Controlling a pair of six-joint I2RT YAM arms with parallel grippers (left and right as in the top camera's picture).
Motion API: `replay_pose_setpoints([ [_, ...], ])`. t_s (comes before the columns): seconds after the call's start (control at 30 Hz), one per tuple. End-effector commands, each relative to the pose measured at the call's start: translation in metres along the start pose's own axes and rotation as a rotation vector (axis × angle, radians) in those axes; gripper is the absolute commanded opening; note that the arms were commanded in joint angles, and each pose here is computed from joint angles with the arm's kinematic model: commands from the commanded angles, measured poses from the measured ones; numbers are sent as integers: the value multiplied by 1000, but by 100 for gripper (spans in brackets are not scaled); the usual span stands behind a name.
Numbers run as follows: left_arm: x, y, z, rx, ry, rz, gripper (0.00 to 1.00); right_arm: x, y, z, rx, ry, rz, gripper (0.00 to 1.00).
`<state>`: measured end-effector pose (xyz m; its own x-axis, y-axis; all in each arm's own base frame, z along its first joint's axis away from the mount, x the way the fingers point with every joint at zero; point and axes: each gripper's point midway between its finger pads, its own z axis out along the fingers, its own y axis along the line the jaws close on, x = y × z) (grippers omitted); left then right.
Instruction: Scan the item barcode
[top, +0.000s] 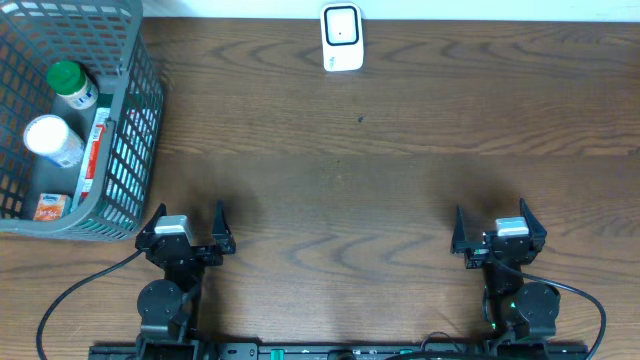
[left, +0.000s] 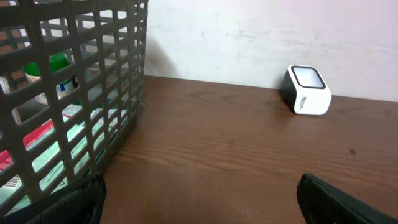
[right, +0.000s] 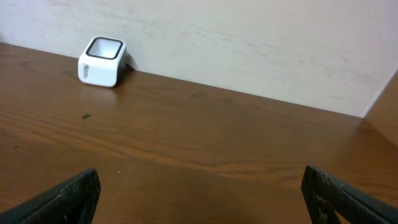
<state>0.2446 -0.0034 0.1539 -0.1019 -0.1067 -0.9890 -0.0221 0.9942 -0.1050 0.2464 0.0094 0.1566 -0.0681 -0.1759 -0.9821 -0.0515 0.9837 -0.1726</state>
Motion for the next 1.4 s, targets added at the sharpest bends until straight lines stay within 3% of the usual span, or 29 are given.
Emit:
replay_pose_setpoints([
  [0.0,17,4,1,-15,50,17,98,2,-3,0,17,7,-9,99],
  [0.8,15,4,1,-14,41,16,98,2,-3,0,17,7,-9,99],
  [1.07,-16,-13,-5,69,-24,-4,98,2,-3,0,17,7,-9,99],
  [1.37,-86,-18,-39,67,-7,-18,98,2,-3,0,17,7,-9,99],
])
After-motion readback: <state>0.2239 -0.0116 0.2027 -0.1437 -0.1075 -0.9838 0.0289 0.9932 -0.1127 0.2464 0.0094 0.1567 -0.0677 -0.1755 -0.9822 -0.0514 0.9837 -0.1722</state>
